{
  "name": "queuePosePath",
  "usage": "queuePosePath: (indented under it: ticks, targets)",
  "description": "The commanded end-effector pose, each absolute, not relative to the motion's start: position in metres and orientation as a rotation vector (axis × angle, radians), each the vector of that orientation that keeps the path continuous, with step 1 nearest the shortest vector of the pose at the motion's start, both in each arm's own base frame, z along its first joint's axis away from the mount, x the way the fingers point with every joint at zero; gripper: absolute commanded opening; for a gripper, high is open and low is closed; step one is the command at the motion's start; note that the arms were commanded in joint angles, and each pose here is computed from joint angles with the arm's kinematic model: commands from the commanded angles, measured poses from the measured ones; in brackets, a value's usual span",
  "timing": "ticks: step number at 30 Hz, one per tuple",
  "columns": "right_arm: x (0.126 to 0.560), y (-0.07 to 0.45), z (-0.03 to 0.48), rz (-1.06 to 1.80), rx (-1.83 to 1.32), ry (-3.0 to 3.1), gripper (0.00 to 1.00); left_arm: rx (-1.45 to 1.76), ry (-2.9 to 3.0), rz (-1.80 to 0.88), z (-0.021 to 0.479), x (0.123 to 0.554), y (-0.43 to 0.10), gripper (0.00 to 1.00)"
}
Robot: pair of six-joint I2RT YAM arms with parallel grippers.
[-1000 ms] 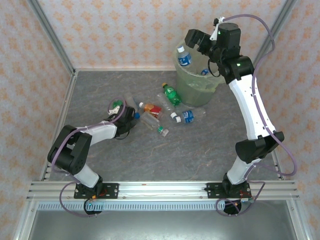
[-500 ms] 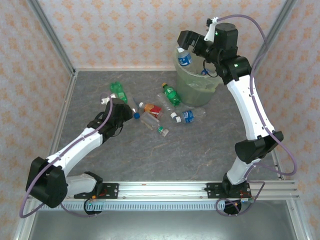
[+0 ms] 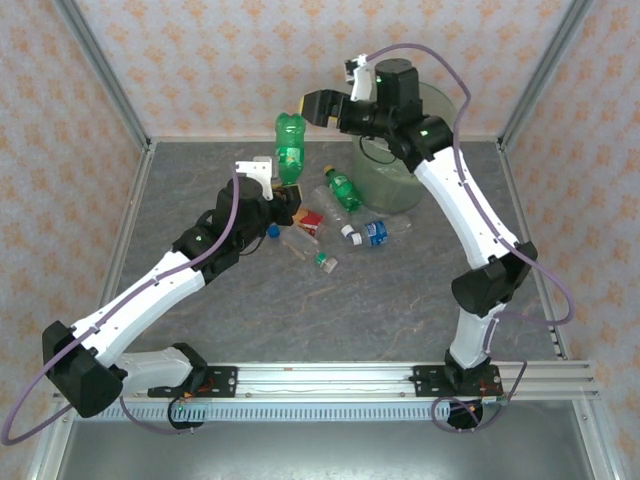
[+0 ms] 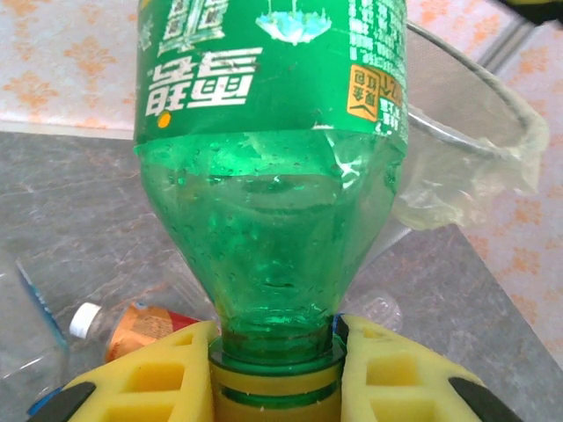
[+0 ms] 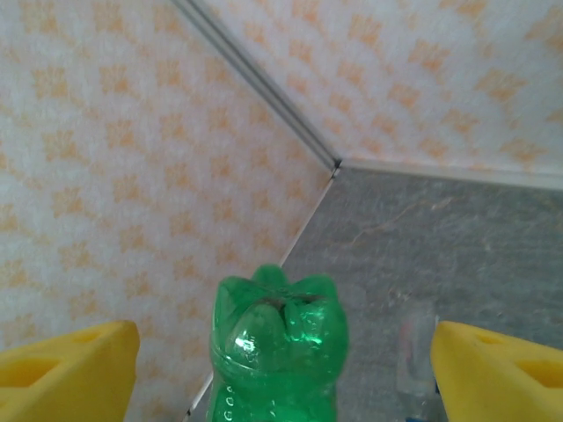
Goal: Put the plastic bottles in the bin
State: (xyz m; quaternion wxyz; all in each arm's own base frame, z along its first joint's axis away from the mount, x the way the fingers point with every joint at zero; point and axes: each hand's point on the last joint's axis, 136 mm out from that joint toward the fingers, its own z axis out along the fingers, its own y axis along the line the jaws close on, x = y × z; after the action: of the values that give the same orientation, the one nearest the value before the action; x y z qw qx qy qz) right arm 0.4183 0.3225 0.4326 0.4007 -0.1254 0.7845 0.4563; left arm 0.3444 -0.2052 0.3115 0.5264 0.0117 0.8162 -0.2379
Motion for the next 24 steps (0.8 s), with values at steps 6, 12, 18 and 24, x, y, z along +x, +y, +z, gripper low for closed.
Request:
queuePosePath:
  ticks: [6, 12, 18, 24]
  targets:
    - [0.398, 0.355, 0.416, 1.237, -0.429, 2.041, 0.85, 0.139, 1.897, -0.593, 0.334, 0.341, -0.223, 0.26]
    - [0.398, 0.361, 0.399, 1.258, -0.443, 2.095, 0.71, 0.146, 1.893, -0.584, 0.333, 0.338, -0.221, 0.26]
    - [0.395, 0.362, 0.401, 1.270, -0.449, 2.093, 0.60, 0.156, 1.905, -0.579, 0.331, 0.338, -0.222, 0.26]
    - [0.399, 0.359, 0.412, 1.259, -0.429, 2.065, 0.53, 0.130, 1.887, -0.573, 0.337, 0.339, -0.218, 0.37]
